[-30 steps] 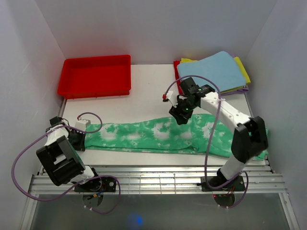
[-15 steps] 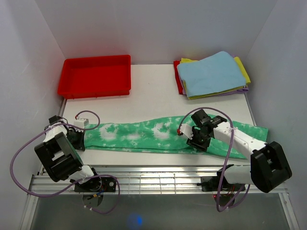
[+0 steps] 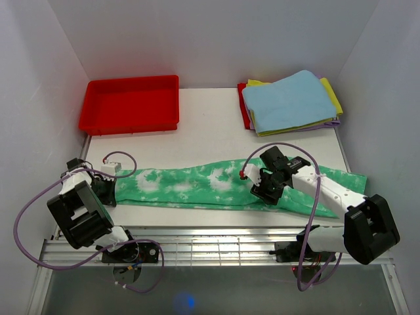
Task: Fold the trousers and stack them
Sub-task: Fold the trousers
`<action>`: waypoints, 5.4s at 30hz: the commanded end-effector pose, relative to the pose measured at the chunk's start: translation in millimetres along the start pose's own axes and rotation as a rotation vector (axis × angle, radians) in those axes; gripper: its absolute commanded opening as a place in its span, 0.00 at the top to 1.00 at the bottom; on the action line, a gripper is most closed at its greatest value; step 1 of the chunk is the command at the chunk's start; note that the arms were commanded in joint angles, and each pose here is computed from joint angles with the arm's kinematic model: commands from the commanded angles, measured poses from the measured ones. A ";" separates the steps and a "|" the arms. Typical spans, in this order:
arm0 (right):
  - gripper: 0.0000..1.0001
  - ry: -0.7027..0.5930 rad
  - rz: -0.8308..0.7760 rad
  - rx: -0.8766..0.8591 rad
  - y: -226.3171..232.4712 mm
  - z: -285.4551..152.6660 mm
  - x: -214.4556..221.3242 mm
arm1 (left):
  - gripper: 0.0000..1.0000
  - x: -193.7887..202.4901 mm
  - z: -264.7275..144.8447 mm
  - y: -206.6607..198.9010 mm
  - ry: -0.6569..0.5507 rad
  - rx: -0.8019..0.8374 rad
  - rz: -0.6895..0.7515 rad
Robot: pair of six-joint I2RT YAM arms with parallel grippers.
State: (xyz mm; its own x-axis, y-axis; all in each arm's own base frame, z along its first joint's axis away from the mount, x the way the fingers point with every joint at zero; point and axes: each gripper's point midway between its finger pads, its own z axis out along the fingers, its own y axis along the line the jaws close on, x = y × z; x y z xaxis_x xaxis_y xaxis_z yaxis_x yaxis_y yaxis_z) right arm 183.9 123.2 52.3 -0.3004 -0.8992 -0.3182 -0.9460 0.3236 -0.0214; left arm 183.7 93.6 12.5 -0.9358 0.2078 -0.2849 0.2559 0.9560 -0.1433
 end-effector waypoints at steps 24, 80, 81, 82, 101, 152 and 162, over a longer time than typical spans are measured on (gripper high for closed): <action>0.92 0.017 -0.062 0.010 12.3 -2.8 6.0 | 1.00 8.0 26.9 17.5 0.041 -0.030 -0.029; 0.92 0.232 -0.079 -0.173 38.3 50.3 31.3 | 0.34 -53.3 -10.7 48.4 -0.095 -0.097 -0.380; 0.92 0.230 -0.077 -0.175 38.2 50.6 30.0 | 0.33 -52.8 -8.5 47.5 -0.093 -0.090 -0.383; 0.92 0.231 -0.075 -0.177 38.1 50.4 29.2 | 0.33 -51.1 -4.1 45.9 -0.083 -0.073 -0.385; 0.11 0.012 0.083 -0.105 3.6 6.6 -33.5 | 1.00 -42.4 5.7 84.4 0.034 -0.152 -0.342; 0.65 -0.139 1.350 -0.190 -39.4 -50.1 200.9 | 1.00 -22.0 -8.7 152.7 0.060 -0.284 -0.434; 0.92 -0.164 1.297 -0.088 -80.9 -85.4 207.5 | 1.00 -17.9 -1.6 150.3 0.072 -0.267 -0.448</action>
State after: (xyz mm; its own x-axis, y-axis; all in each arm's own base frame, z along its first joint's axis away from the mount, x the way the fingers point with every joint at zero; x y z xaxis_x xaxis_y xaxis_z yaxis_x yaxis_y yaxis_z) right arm 173.0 -105.0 58.5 -0.9867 0.1052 -0.1241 0.0370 0.8879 0.4586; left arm 243.0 225.7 19.3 -0.9531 -0.2174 -0.2107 -0.2233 0.9747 0.0042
